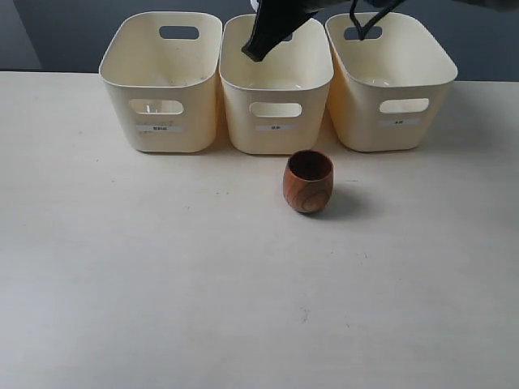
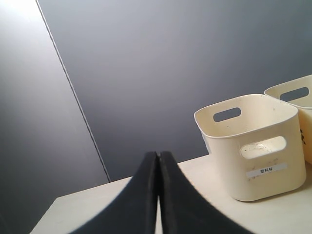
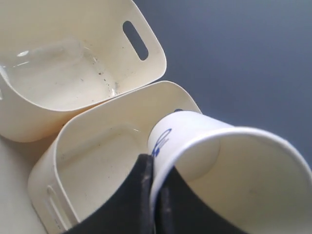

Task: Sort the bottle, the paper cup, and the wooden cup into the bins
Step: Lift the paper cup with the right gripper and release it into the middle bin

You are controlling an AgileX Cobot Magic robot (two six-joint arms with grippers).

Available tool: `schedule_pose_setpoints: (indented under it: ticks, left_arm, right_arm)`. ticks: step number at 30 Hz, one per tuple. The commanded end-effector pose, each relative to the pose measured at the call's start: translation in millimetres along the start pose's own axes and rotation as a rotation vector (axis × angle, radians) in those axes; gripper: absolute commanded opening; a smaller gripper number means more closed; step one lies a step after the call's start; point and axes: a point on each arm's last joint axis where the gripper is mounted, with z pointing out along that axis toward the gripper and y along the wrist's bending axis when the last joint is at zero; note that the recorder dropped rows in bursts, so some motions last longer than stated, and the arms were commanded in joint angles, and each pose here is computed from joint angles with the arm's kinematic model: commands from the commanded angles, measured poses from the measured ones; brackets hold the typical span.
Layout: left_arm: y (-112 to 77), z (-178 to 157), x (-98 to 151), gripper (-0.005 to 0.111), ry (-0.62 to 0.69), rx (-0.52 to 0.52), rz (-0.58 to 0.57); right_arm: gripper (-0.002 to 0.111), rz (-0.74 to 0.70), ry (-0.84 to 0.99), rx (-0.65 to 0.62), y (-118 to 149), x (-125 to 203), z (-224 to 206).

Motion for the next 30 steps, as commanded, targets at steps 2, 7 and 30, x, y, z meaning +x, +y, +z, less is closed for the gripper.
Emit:
schedule_pose_setpoints:
  ticks: [2,7,30]
  left_arm:
    - [-0.2,-0.2,0.2,0.0,-0.003,0.001,0.0]
    - [-0.2,-0.2,0.2,0.0,-0.003,0.001,0.0]
    - [-0.2,-0.2,0.2,0.0,-0.003,0.001,-0.002]
  right_arm:
    - [-0.001,0.068,-0.01,0.006,-3.8,16.2,20.7]
    - [-0.001,0.166,0.001,-0.003,-6.3,33.5,39.5]
    - [-0.001,0.168,-0.043,-0.005,7.1,47.6,73.3]
